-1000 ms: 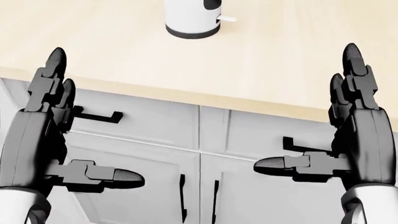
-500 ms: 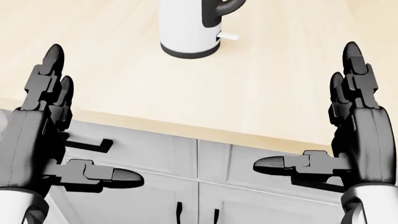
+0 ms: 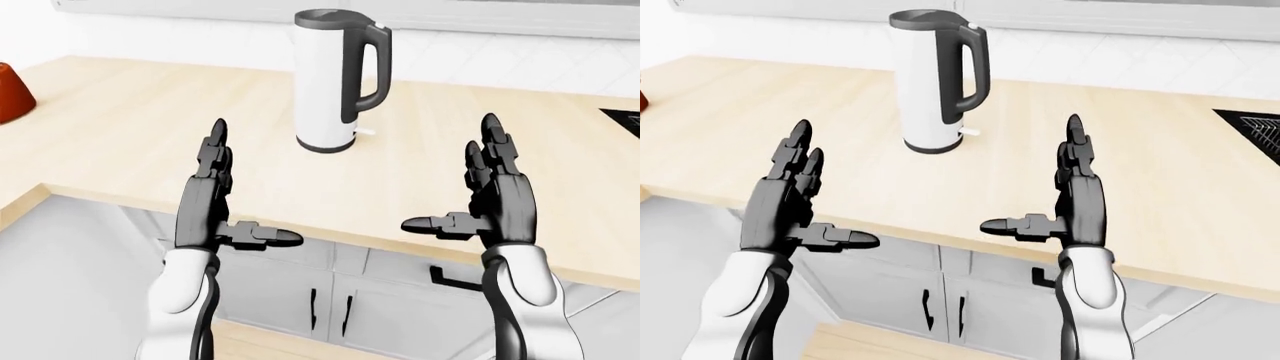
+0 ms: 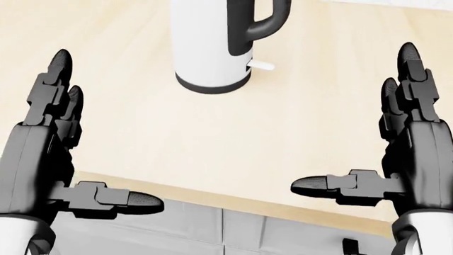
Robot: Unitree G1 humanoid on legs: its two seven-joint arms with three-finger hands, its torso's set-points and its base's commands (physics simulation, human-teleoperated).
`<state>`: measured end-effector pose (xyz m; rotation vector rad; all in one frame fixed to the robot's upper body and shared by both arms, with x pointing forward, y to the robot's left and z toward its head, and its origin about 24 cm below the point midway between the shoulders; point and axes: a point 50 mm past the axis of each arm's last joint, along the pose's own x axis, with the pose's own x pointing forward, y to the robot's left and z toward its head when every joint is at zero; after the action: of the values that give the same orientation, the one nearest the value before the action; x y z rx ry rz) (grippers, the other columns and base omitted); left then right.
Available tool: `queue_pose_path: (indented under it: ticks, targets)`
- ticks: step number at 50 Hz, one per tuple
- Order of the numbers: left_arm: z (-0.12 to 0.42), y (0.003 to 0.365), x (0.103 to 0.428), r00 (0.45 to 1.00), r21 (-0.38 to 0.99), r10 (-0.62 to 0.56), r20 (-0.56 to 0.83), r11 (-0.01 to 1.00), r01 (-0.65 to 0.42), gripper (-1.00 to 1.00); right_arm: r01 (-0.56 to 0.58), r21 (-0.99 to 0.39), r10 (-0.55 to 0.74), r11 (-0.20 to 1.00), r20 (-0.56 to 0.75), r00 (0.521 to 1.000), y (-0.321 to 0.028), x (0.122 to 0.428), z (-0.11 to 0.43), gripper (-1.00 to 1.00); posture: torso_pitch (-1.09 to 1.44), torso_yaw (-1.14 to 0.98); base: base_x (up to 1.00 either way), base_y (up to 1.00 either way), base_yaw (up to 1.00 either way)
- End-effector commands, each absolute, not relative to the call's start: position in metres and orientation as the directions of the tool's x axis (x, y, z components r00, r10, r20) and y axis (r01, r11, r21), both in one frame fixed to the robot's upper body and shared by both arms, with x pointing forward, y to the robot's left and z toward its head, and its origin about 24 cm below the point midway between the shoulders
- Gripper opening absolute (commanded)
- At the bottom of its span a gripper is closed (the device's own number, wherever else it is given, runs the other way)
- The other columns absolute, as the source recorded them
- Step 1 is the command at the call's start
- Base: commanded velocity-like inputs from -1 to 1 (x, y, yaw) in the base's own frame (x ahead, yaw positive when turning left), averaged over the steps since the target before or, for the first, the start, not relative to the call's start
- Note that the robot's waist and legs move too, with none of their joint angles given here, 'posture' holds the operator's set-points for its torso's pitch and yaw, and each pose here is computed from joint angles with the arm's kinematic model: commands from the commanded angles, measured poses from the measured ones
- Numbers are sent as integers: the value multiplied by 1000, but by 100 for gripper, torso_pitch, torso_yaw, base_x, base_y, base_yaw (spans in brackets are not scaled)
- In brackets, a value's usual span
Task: Press down the lever to turn on the electric kettle.
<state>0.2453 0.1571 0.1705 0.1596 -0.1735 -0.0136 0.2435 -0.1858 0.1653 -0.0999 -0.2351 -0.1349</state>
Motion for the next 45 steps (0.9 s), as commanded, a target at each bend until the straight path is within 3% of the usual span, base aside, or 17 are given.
queue_pose_path:
  ticks: [1,27,45]
  targets:
    - [187,161,241,963,167,-8,270,985,-39,100,125,-80,-92,989,331,939,-180,241,182,100,0,0,20,0,0]
    - [199,163,237,957,167,-1,289,985,-49,100,143,-71,-108,987,361,926,-184,233,195,100,0,0,20,0,0]
    - [200,162,237,956,166,-1,292,985,-50,100,175,-130,-115,976,374,920,-183,252,235,100,0,0,6,0,0]
